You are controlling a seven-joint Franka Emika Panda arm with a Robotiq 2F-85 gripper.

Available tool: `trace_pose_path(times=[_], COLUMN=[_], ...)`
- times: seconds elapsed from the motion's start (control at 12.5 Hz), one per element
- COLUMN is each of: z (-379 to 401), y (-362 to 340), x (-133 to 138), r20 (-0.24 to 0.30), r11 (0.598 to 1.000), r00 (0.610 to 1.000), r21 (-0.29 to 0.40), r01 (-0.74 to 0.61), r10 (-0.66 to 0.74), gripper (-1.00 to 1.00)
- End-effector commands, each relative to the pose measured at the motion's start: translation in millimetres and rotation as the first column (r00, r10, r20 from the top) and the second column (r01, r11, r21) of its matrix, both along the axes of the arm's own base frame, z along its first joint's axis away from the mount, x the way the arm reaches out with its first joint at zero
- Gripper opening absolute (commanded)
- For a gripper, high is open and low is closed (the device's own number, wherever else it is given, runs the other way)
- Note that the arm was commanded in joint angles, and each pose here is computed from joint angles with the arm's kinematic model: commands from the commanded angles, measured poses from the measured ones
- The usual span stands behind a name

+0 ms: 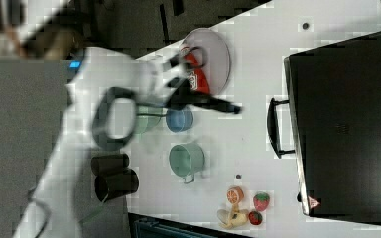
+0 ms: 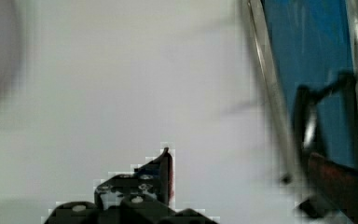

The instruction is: Flap close oven.

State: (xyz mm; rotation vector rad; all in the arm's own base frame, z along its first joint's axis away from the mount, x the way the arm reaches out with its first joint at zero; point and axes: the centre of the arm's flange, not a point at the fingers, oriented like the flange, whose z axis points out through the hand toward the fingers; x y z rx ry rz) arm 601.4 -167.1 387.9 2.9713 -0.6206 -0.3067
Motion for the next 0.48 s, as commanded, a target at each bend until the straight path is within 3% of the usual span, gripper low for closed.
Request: trace_pose_path(times=[0.08,0.24,0.48], z=[134.8,172.5,202.2], y=[55.5,76.1,101.2], x=[-1.1,-19.5,-45.6], r20=[0.2,0.207,0.176], r11=[0.927,0.865,0.87], r00=[0.906,0.844,0.858], r21=[0.023,0.015,-0.016], r01=[0.375,0.502,0.494], r10=[-0.372,-0.494,-0.484], gripper=[1.0,1.0,1.0])
